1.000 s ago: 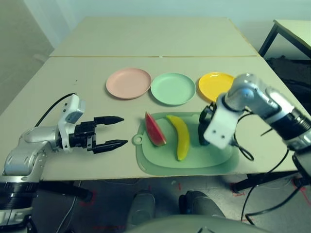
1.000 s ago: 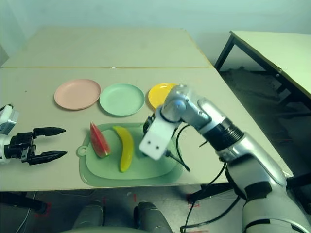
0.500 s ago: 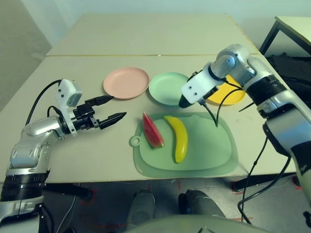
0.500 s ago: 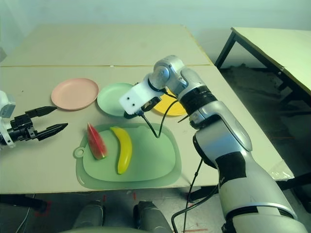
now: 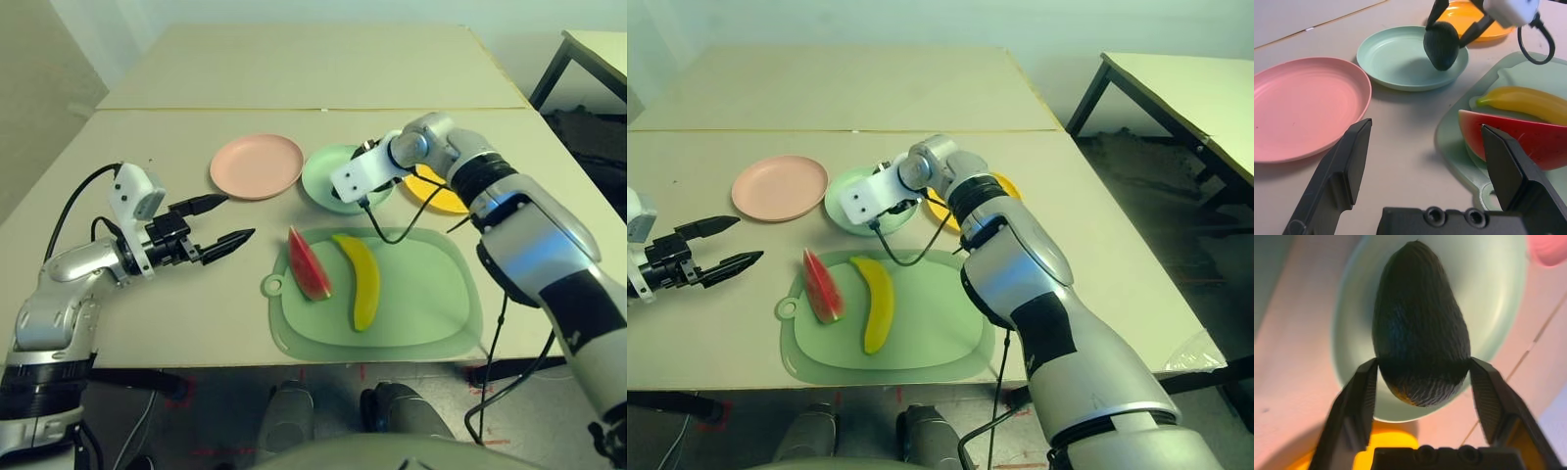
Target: Place the fruits into color-matched plates.
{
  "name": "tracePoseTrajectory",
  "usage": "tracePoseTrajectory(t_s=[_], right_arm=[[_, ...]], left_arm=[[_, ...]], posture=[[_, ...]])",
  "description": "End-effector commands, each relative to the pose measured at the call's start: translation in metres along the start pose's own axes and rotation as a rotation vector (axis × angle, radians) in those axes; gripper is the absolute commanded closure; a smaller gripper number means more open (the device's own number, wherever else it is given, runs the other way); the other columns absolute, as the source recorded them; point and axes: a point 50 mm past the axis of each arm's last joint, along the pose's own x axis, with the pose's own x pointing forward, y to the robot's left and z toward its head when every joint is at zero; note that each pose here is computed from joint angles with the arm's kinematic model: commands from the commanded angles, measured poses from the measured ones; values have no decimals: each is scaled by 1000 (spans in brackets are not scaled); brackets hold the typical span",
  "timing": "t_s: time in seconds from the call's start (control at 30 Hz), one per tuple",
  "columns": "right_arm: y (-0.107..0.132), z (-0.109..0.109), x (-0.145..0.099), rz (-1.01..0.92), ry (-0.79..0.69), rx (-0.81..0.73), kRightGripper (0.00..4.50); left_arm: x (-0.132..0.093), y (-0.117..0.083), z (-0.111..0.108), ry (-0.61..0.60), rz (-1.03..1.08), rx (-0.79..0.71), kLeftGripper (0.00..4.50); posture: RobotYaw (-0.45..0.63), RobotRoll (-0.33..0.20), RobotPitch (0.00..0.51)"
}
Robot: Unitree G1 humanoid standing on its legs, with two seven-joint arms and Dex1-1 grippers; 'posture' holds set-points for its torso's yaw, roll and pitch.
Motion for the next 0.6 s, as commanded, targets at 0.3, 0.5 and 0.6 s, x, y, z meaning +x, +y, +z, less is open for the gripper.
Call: tracePoseTrajectory(t_s=[0.3, 0.5, 0.6], right_arm=[[0, -14, -13, -1, 29, -45, 35], [-12, -17, -38, -20, -7, -134, 35], [-16, -16, -54, -9, -47, -199, 35]], left_arm=[[3, 1, -3, -1, -36, -14, 0], [9, 3, 0, -11, -70, -16, 0], [11, 4, 1, -12, -86, -18, 0]], posture=[[152, 0, 91], [121, 0, 80], [114, 0, 77]])
